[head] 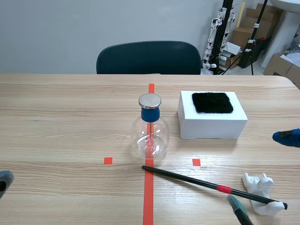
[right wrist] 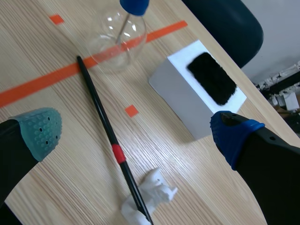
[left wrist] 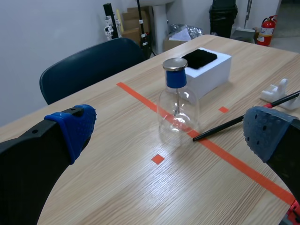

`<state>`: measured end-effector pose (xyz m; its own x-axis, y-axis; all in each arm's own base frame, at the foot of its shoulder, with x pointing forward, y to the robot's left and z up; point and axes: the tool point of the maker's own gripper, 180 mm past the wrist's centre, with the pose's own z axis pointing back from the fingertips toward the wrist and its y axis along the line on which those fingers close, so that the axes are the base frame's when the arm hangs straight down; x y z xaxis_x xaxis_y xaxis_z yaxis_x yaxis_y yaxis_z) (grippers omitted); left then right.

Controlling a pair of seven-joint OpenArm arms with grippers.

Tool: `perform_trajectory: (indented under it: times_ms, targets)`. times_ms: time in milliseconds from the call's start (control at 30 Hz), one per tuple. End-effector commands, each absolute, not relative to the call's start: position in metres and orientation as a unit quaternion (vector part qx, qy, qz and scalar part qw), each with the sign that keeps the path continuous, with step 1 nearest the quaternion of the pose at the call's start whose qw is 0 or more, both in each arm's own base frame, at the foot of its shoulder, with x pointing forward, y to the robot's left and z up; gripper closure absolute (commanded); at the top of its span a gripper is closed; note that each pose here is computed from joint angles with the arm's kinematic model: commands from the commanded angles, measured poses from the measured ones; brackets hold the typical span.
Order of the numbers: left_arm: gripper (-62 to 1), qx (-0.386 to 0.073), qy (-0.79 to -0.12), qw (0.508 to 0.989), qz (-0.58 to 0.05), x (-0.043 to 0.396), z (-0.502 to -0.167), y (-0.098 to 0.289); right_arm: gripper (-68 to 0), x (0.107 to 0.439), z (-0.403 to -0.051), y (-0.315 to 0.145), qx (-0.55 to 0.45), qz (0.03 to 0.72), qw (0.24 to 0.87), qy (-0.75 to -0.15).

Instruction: Do the electroscope experiment. pick up the black charging rod

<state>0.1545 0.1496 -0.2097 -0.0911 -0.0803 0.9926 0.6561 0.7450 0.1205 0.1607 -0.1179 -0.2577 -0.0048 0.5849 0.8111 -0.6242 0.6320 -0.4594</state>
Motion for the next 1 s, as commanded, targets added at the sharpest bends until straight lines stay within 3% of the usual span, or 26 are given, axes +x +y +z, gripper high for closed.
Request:
perform_trajectory:
  times_ms: [0,467,700,967]
  targets:
    - [-62.3,-0.224,-0.69,0.626,-0.286,0.155,-0.206,0.149,-67.9,0.172,-0.253,-0.118,0.012,0.449,0.694,-0.563]
    - [-62.3,-0.277,-0.684,0.617,-0.272,0.148,-0.255,0.174,-67.9,0.197,-0.314,-0.148,-0.069,0.552,0.762,-0.331]
    - [-62.3,-0.315,-0.702,0.58,-0.268,0.139,-0.254,0.176,-67.9,0.196,-0.32,-0.143,-0.048,0.573,0.772,-0.272]
    - [-62.3,-0.313,-0.707,0.579,-0.26,0.145,-0.267,0.187,-67.9,0.186,-0.332,-0.14,-0.019,0.601,0.772,-0.205]
